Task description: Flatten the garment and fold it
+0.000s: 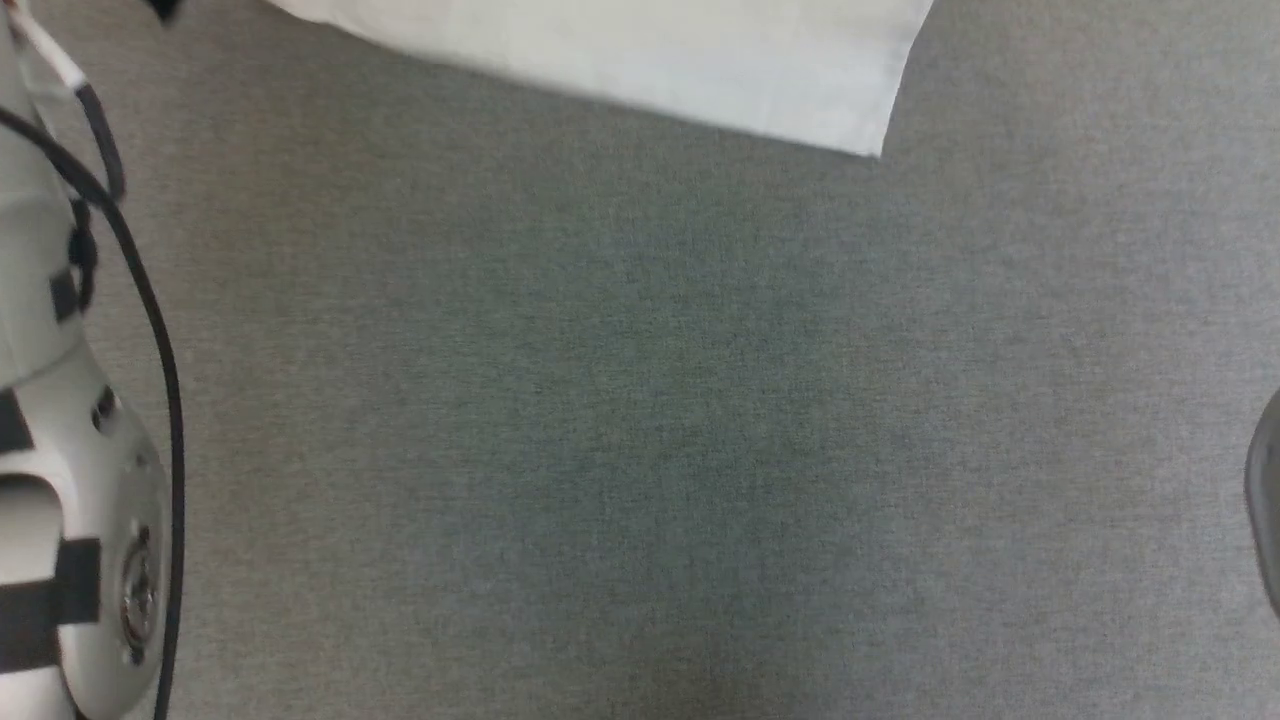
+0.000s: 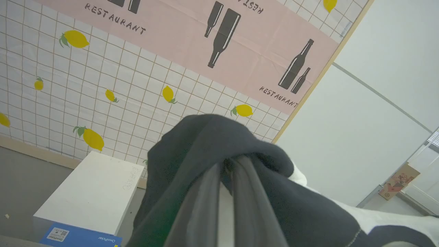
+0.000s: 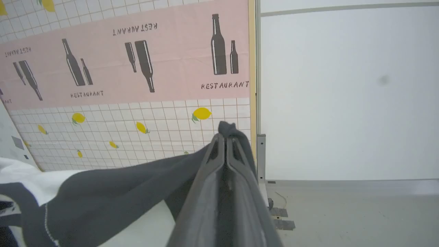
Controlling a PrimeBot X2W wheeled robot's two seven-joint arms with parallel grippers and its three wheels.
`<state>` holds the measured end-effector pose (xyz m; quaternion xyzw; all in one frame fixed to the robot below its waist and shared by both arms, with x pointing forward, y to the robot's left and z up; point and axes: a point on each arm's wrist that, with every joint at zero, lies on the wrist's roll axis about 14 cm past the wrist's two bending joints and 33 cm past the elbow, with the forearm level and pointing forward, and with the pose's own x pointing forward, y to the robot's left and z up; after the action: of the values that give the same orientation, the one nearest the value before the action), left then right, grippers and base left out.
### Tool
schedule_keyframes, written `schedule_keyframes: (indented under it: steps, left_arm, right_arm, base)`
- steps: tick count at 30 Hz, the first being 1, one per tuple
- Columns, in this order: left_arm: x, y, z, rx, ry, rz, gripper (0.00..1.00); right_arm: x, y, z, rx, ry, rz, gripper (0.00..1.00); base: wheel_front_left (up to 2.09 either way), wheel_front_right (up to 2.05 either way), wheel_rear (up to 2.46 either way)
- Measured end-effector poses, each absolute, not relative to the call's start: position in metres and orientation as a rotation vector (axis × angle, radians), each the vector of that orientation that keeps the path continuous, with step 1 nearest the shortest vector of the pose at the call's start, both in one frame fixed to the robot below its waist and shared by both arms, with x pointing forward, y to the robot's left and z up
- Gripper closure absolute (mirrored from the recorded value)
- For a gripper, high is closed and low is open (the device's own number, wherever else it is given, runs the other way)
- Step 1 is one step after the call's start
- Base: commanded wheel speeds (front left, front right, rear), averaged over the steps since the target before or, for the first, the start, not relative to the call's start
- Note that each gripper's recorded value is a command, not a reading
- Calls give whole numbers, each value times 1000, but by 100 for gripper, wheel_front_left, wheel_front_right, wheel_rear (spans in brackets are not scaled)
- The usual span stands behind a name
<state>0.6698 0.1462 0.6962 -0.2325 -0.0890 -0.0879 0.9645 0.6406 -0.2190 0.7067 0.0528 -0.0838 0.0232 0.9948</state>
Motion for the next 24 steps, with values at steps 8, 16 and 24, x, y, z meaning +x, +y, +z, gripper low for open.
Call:
schedule_keyframes:
  steps: [8,16,24]
  left_arm:
    - [707,150,700,-576,-308,-132,100]
    - [709,118,570,-537,89,-189,100]
    - [615,103,439,-405,588,-296,100]
  right_arm:
    - [670,-232,735,143,-354,0,100]
    - [682,-211,629,159,-63,57,100]
    - [612,-201,514,122,304,129,100]
  base:
    - [0,0,0]
    - [0,0,0]
    - [0,0,0]
